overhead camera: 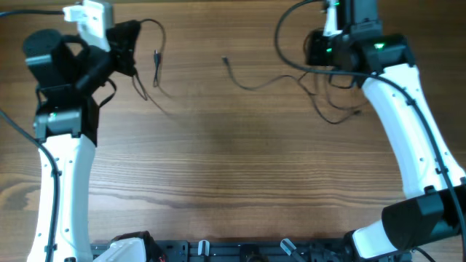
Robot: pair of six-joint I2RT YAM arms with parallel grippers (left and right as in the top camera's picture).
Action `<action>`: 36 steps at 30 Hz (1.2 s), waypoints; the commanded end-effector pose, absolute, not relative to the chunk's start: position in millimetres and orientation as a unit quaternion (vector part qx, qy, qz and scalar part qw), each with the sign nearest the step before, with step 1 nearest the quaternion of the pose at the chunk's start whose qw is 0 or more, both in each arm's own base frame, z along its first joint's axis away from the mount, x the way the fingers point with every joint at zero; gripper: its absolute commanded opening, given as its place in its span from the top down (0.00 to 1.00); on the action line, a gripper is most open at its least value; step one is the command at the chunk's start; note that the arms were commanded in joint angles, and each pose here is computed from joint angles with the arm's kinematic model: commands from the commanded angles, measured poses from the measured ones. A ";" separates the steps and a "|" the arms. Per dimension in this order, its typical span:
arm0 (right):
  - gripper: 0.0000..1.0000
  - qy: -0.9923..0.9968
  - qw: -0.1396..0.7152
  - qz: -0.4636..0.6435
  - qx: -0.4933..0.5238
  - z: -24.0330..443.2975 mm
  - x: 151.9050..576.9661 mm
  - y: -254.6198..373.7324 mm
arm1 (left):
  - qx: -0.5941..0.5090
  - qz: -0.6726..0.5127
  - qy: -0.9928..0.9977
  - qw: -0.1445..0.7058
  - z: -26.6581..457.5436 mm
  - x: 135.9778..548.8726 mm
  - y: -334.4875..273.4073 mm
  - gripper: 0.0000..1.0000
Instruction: Untangle cables
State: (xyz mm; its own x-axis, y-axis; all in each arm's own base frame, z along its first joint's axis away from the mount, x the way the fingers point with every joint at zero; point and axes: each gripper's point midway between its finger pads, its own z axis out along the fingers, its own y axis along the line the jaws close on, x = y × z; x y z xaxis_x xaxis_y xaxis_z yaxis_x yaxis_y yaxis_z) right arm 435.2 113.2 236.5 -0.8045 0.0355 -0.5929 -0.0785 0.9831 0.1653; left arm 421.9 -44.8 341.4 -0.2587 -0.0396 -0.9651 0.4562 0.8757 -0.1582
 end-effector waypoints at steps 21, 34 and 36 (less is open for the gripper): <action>0.95 0.939 0.316 0.121 -0.062 252.9 420.7 143.6 | 0.232 -0.275 0.732 0.578 356.3 394.5 -139.2 0.96; 0.44 0.941 0.320 0.101 -0.055 252.0 422.6 136.2 | 0.273 -0.308 0.718 0.562 356.6 376.7 -181.0 0.96; 0.32 0.943 0.321 0.081 -0.031 250.8 424.1 127.1 | 0.279 -0.313 0.715 0.559 356.7 373.4 -187.7 0.96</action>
